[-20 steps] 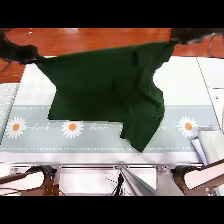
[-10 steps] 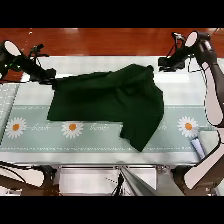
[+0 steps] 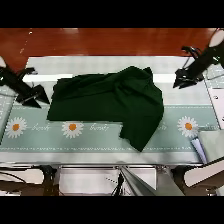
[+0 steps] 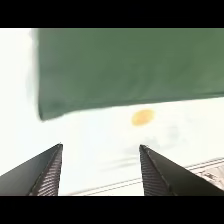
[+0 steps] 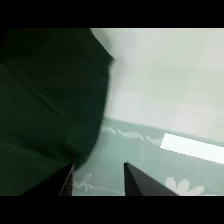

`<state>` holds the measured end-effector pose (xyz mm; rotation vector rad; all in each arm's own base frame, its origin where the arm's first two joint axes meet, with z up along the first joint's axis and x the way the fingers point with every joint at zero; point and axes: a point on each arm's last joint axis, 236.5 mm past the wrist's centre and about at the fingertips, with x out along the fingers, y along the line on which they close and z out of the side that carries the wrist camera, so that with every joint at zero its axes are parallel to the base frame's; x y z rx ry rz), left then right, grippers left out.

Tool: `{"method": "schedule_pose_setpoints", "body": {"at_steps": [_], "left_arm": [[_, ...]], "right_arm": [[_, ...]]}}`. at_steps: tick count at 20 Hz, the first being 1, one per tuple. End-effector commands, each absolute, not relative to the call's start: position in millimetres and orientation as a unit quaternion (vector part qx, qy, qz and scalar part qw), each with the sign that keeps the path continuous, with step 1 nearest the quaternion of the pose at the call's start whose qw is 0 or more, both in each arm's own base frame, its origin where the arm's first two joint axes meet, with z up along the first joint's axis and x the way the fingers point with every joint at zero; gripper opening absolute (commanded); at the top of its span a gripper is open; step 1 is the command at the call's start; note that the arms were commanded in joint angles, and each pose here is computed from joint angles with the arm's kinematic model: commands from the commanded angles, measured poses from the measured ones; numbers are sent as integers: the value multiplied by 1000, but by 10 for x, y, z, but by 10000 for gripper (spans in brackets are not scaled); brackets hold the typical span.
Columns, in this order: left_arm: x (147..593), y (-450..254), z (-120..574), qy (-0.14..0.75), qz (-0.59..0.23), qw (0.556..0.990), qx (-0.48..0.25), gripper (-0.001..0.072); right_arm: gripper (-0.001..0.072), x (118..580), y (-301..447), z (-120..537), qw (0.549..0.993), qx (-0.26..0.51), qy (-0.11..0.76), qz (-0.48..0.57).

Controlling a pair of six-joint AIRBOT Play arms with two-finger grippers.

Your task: Fold the shirts.

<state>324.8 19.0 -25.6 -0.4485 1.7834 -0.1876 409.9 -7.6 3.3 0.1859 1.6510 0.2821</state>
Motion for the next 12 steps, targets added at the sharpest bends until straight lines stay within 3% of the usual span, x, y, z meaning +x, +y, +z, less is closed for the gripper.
{"method": "schedule_pose_setpoints", "body": {"at_steps": [1,5,10,12], "left_arm": [[2964,135,-368,747,-83,597,-281,573],[2910,353,-535,723,-74,609,-319,573],[3038,714,-686,689,-29,636,-346,573],[3017,663,-806,701,-35,619,-352,573]], "right_arm": [[396,3905,92,125,676,156,680,237],[396,3852,21,19,670,275,643,250],[396,3906,-195,-101,692,277,627,228],[395,3958,-215,-115,700,276,621,221]]}}
